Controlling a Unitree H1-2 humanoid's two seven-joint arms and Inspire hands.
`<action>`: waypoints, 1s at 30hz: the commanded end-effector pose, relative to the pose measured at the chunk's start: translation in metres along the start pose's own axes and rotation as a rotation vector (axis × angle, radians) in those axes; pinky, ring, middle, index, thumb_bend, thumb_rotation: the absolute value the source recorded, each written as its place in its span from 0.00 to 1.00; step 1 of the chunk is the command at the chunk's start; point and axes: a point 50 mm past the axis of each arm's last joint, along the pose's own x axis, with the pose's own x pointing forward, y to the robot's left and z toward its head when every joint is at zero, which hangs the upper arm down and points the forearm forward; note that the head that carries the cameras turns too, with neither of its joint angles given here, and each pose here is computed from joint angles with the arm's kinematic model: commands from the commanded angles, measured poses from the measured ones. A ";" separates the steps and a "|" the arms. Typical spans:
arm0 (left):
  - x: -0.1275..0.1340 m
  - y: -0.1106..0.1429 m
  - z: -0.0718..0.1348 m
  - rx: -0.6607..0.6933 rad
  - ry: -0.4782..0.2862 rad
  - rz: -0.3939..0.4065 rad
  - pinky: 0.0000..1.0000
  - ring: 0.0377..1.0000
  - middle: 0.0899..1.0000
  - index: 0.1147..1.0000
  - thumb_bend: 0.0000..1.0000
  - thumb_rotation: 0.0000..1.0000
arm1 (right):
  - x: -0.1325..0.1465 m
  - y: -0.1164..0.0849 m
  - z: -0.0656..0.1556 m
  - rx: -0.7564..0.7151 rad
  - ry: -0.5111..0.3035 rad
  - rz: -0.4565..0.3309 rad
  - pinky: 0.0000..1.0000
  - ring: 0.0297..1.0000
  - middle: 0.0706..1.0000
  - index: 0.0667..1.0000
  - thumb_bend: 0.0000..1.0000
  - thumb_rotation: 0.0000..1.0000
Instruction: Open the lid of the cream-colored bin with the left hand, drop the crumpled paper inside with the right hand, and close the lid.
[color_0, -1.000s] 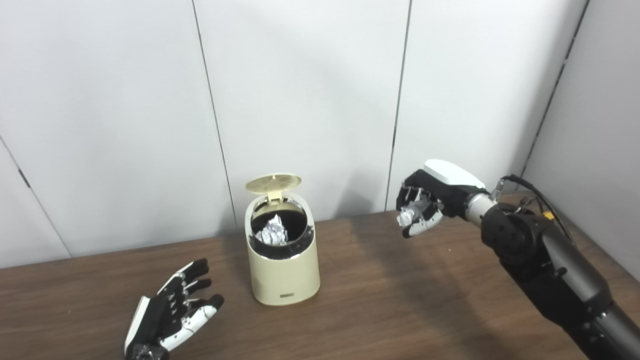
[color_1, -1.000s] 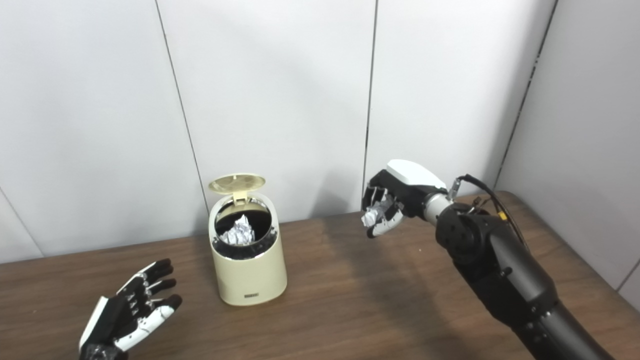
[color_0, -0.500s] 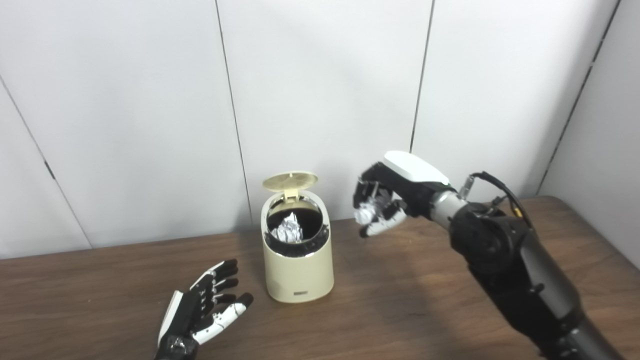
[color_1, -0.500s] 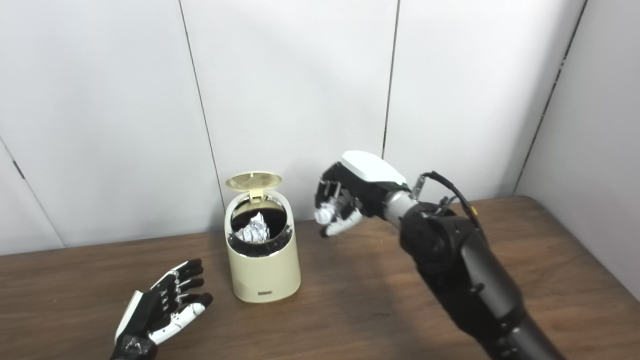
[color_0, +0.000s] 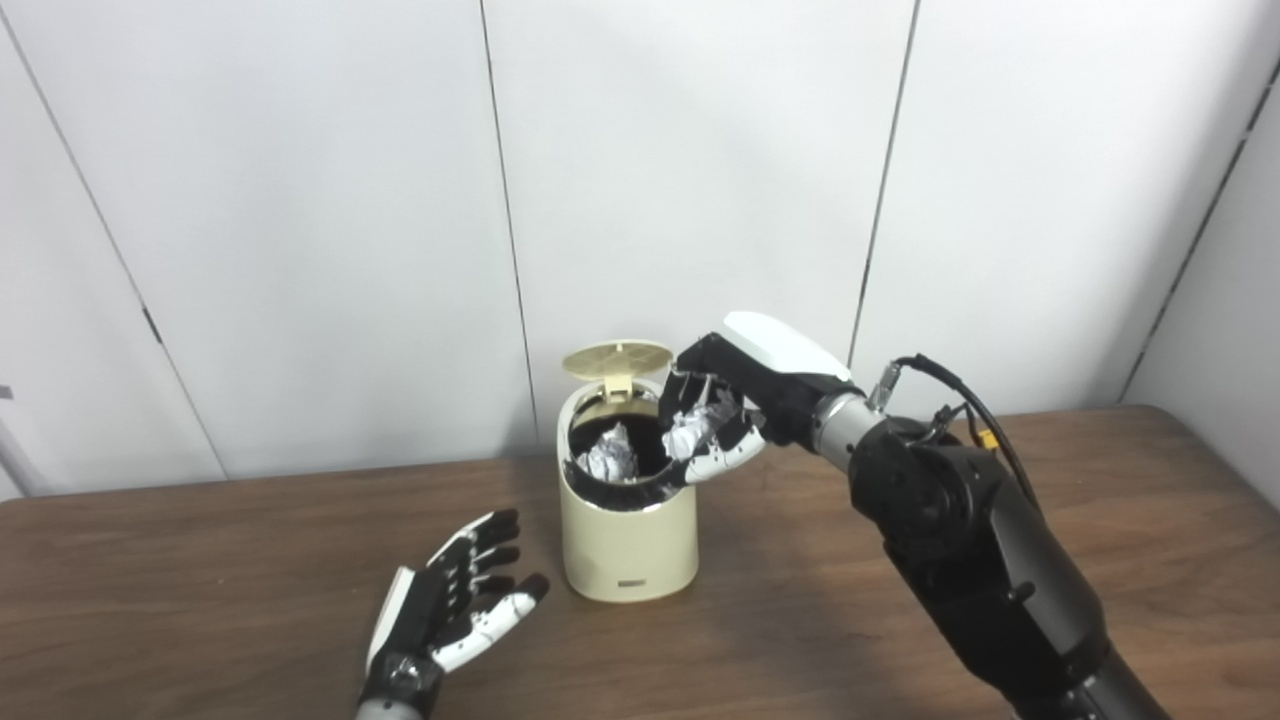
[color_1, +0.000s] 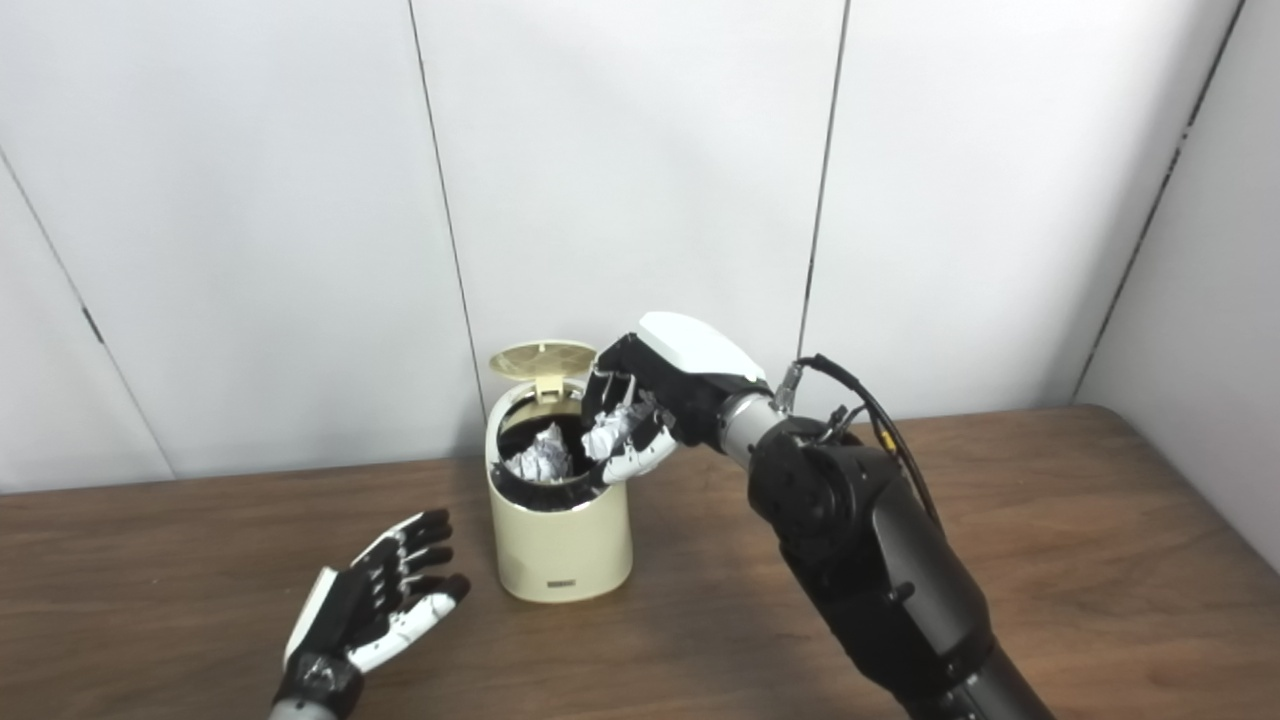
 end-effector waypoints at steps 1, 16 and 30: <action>0.014 -0.001 0.018 0.003 -0.095 0.006 0.71 0.80 0.83 0.86 0.72 0.37 | 0.007 -0.019 0.013 -0.016 -0.040 -0.083 0.46 0.43 0.45 0.44 0.52 0.00; 0.015 -0.012 0.018 -0.036 -0.103 0.000 0.69 0.81 0.84 0.87 0.72 0.32 | 0.040 0.004 0.006 0.023 -0.022 -0.111 0.33 0.38 0.46 0.46 0.52 0.00; 0.015 -0.017 0.017 -0.045 -0.105 -0.013 0.69 0.80 0.84 0.86 0.72 0.32 | 0.051 0.019 0.011 0.087 -0.098 -0.140 0.35 0.40 0.47 0.45 0.51 0.00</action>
